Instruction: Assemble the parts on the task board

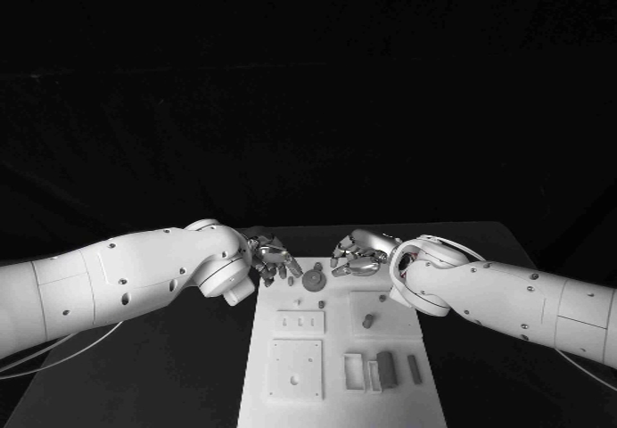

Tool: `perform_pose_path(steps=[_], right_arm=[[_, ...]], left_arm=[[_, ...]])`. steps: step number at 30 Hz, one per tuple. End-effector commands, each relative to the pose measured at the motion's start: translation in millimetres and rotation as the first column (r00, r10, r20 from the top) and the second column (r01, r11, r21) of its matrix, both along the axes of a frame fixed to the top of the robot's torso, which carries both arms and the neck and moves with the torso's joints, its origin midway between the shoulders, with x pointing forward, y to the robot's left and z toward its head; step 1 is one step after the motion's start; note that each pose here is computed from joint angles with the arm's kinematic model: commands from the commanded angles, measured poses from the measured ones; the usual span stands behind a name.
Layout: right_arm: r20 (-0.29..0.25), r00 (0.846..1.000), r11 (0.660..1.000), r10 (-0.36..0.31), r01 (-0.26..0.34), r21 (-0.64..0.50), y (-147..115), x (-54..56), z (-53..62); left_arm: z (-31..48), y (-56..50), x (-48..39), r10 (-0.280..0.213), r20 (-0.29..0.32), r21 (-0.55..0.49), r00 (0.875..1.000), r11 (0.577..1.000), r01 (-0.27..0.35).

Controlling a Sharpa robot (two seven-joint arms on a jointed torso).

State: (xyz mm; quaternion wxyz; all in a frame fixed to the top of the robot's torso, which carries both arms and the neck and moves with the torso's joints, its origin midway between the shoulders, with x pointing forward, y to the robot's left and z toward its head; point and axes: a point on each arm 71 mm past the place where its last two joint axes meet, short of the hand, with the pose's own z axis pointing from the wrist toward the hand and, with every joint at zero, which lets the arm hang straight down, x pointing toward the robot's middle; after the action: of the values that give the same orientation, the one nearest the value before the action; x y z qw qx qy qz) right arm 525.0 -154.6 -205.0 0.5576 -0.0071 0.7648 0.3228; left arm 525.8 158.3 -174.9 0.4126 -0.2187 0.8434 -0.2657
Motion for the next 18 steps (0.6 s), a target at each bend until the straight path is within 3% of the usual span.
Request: perform_pose_path(steps=[1, 18], right_arm=[[0.003, 1.000, 1.000, -0.013, 0.013, 0.017, -7.4, 1.0, 0.1], [-0.008, 0.999, 0.998, -0.049, 0.049, 0.028, -26.5, 0.3, -3.9]], left_arm=[[1.1, 0.9, -0.5, 0.003, 0.017, 0.015, 1.000, 1.000, -0.003], [-1.7, -0.5, -3.1, -0.005, 0.031, 0.053, 1.000, 0.999, 0.003]])
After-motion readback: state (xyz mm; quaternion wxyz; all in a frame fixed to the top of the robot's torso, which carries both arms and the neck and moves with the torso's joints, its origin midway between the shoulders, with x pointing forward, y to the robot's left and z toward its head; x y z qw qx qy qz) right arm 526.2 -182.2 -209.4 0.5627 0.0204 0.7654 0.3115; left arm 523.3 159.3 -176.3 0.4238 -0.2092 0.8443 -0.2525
